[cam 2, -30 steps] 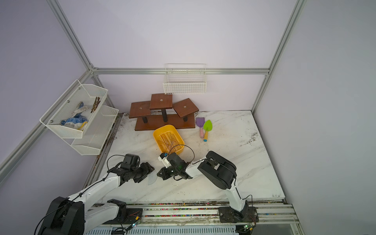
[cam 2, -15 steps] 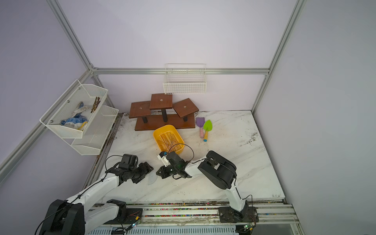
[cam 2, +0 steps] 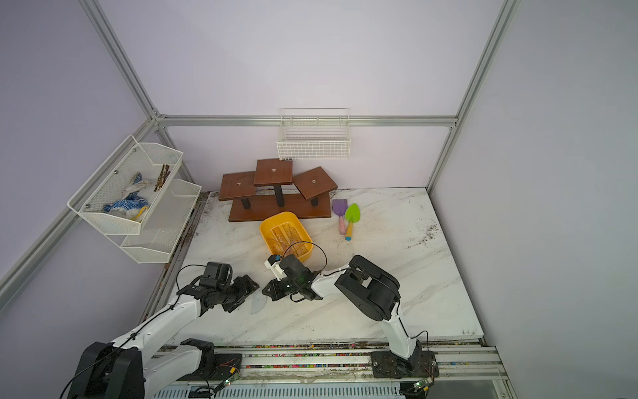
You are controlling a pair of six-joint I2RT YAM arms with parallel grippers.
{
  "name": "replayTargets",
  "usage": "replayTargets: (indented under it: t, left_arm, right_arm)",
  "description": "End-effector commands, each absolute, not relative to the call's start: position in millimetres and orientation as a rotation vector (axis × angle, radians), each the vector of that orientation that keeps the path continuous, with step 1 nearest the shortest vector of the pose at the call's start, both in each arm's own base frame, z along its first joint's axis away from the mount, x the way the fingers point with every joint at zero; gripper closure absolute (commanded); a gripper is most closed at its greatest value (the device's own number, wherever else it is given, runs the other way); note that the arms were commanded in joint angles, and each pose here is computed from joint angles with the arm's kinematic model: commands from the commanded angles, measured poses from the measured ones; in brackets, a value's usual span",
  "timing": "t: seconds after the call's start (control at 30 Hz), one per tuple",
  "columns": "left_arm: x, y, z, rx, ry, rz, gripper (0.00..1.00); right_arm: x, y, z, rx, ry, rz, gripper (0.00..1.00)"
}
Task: Put the scattered rulers into the storage box
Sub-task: Pick up the ruler from the center of the board.
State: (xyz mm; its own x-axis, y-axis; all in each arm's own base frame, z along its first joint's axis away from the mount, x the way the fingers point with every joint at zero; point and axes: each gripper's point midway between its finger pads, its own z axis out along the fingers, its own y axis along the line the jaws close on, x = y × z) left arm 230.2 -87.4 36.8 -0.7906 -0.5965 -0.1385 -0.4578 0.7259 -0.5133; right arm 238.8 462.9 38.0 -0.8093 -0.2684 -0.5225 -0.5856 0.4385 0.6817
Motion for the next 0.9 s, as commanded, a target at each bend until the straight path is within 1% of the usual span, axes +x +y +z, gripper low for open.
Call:
replayTargets:
  t: [0.0,0.4,0.87]
  left_arm:
    - [202.3,-86.4,7.5,-0.866,2.754,-0.645,0.21]
    - [199.7,-99.5,-3.6,-0.848,2.792,-0.678,0.28]
    - [199.1,-109.5,-4.5,-0.816,2.796,-0.724,0.29]
  right_arm:
    - [231.2,456.0,16.4,-0.747,2.416,1.278,0.98]
    - [225.7,443.8,-1.7,-0.755,2.459,1.227,0.99]
    - [220.4,435.4,-20.0,-0.757,2.510,1.195,0.99]
